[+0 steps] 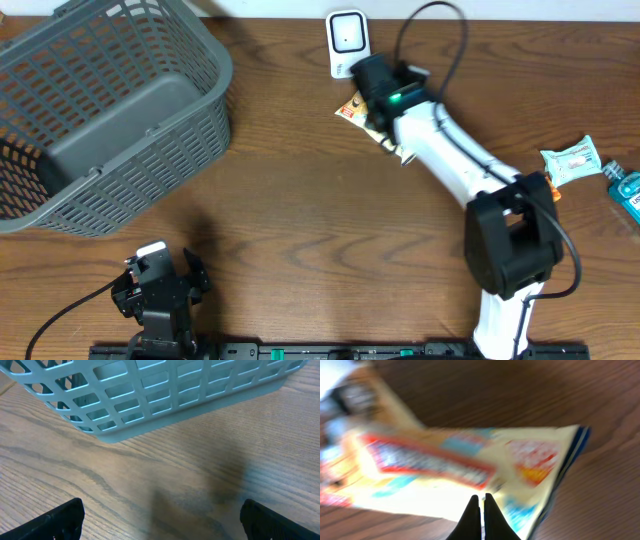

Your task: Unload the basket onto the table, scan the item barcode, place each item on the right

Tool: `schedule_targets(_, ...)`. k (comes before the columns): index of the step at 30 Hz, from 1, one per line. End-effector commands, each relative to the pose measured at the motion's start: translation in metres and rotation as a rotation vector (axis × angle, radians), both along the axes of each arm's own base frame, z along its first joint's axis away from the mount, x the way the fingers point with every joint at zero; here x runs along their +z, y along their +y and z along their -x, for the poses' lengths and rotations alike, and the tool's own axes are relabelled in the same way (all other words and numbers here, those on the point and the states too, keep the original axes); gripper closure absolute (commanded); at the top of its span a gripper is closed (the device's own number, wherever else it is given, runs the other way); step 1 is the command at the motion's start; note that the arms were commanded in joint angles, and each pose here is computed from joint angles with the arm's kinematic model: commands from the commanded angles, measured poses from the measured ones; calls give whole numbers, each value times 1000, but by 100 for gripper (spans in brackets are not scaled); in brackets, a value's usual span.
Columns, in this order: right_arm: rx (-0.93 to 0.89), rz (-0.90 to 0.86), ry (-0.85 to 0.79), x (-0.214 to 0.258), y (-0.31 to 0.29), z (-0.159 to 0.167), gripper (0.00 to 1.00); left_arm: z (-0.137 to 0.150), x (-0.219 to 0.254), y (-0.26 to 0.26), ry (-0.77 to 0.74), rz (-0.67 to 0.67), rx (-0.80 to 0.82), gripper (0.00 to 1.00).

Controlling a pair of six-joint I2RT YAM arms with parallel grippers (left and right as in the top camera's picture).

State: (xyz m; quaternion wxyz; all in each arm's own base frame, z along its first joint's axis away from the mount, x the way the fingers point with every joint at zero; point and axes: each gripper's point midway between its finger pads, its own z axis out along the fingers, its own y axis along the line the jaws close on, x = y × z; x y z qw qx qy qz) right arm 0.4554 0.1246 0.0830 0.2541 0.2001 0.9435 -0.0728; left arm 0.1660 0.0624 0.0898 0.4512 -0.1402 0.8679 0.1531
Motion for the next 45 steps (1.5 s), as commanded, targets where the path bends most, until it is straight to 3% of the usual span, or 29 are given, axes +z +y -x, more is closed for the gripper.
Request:
schedule_targets(1, 58, -23, 100, -24, -8, 2, 99, 7, -14, 1, 52, -4, 7, 0)
schedule_targets(12, 166, 28, 488, -142, -1, 66, 99, 7, -14, 1, 52, -4, 7, 0)
schedule_targets(22, 166, 40, 692, -135, -7, 115, 99, 7, -14, 1, 52, -4, 7, 0)
schedule_targets(30, 272, 50, 796, -110, 27, 157, 99, 7, -14, 1, 52, -4, 7, 0)
schedule_targets(35, 442, 36, 687, -54, 80, 179, 99, 7, -14, 1, 52, -4, 7, 0)
schedule_targets(38, 503, 85, 491, -8, 99, 174, 99, 7, -14, 1, 52, -4, 7, 0)
schedule_targets(42, 344, 209, 174, 55, 77, 147, 99, 7, -14, 1, 52, -4, 7, 0)
schedule_targets(45, 231, 250, 50, 79, 53, 127, 99, 7, -14, 1, 52, -4, 7, 0)
